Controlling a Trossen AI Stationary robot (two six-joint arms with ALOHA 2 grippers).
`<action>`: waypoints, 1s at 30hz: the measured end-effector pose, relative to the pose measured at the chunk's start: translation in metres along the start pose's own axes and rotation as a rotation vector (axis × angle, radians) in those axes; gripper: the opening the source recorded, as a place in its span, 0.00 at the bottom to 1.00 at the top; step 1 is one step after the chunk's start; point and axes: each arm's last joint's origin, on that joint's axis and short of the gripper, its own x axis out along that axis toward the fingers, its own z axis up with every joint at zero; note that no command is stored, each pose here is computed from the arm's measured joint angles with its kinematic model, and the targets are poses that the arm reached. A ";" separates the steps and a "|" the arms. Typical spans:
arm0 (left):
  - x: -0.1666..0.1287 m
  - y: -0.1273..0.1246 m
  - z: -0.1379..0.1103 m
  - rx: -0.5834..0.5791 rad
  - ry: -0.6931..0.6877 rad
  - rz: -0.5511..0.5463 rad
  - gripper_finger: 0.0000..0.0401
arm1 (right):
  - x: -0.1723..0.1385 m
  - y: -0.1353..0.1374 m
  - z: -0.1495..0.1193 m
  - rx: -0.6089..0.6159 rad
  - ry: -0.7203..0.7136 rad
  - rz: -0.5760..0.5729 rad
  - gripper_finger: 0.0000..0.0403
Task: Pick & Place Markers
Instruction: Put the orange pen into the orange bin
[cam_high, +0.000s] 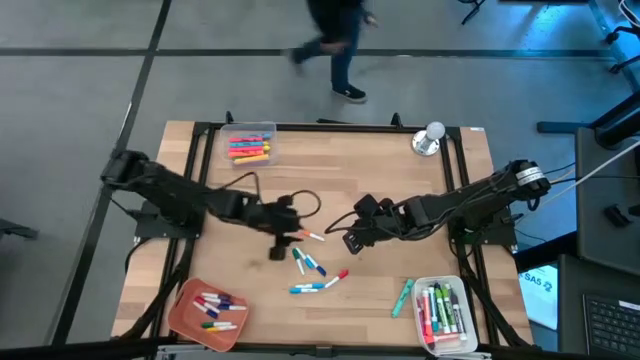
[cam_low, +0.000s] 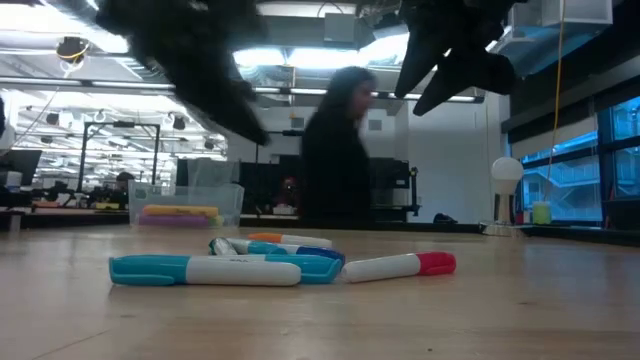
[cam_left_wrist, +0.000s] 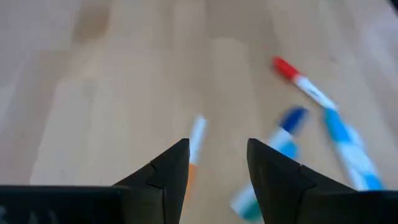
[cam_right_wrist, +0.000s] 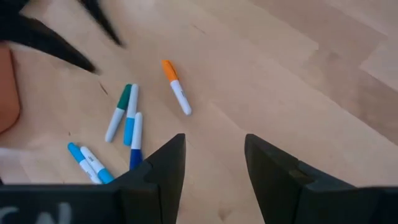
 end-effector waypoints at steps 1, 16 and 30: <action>0.009 0.005 0.000 -0.008 -0.015 0.014 0.39 | -0.002 0.002 0.000 0.001 -0.005 0.008 0.41; 0.081 0.022 -0.043 0.123 0.176 -0.041 0.38 | -0.017 0.011 -0.023 0.051 0.007 -0.014 0.41; 0.059 0.024 -0.039 -0.003 0.222 0.009 0.08 | -0.012 0.002 -0.015 0.025 0.012 -0.073 0.41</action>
